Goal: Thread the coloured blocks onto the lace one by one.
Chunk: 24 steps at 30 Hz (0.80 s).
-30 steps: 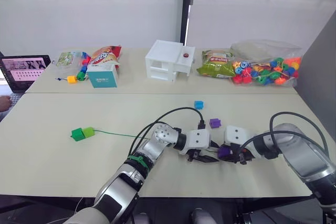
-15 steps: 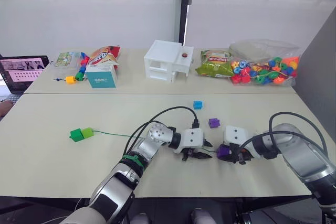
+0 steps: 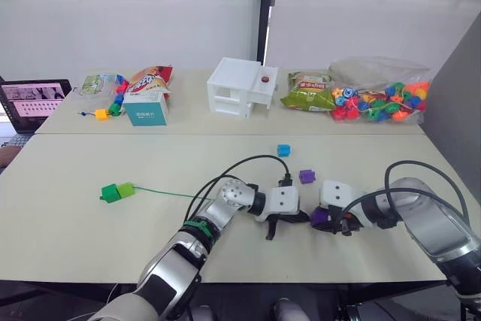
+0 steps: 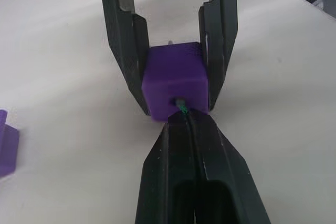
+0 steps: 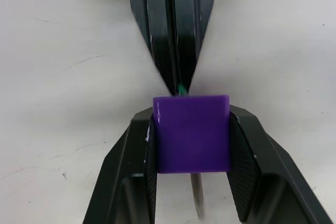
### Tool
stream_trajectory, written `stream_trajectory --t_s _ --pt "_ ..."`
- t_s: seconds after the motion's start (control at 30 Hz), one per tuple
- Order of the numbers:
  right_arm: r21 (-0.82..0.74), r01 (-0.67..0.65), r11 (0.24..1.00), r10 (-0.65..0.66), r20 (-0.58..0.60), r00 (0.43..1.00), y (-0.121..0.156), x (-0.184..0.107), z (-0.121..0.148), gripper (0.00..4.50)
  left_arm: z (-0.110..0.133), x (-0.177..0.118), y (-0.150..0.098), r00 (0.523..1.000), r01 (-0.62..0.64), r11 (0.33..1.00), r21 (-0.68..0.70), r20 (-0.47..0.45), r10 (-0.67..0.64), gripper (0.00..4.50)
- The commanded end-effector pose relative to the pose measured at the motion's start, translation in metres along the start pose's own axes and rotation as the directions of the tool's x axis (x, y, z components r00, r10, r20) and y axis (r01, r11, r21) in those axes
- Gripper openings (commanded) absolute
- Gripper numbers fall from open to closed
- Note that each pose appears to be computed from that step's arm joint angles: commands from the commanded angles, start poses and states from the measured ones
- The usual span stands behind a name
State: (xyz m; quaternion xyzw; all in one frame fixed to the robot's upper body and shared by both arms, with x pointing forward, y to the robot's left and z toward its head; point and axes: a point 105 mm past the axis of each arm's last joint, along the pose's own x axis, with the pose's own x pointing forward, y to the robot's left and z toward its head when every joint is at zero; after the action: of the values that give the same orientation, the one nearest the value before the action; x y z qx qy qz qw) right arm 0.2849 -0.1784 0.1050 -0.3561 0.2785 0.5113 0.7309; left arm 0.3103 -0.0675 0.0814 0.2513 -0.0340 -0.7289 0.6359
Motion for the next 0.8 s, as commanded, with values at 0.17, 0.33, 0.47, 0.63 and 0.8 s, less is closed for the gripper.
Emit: stream_trajectory --t_s 0.17,0.33,0.47,0.63,0.8 --pt "0.017 -0.049 0.999 0.048 0.007 0.999 0.014 0.006 0.0 1.18 0.018 0.014 -0.002 0.998 0.031 1.0 -0.008 0.063 -0.03 0.57" --pt "0.025 -0.047 0.999 0.047 0.012 0.999 0.014 0.007 0.001 1.18 0.018 0.0 0.004 0.997 0.004 1.0 -0.031 0.076 -0.002 2.16" --pt "0.035 -0.039 0.999 0.038 0.015 0.999 0.012 0.007 0.002 2.21 0.022 -0.017 0.013 0.996 -0.03 0.999 -0.034 0.087 0.033 3.45" --pt "0.025 -0.014 1.0 0.014 0.026 1.0 0.007 0.001 0.007 3.91 0.025 -0.034 0.021 0.993 -0.077 0.997 -0.025 0.09 0.079 4.5" --pt "0.056 0.0 0.998 -0.003 0.051 0.999 0.004 -0.019 0.015 4.45 0.027 -0.035 0.022 0.992 -0.085 0.996 -0.009 0.092 0.085 4.5"
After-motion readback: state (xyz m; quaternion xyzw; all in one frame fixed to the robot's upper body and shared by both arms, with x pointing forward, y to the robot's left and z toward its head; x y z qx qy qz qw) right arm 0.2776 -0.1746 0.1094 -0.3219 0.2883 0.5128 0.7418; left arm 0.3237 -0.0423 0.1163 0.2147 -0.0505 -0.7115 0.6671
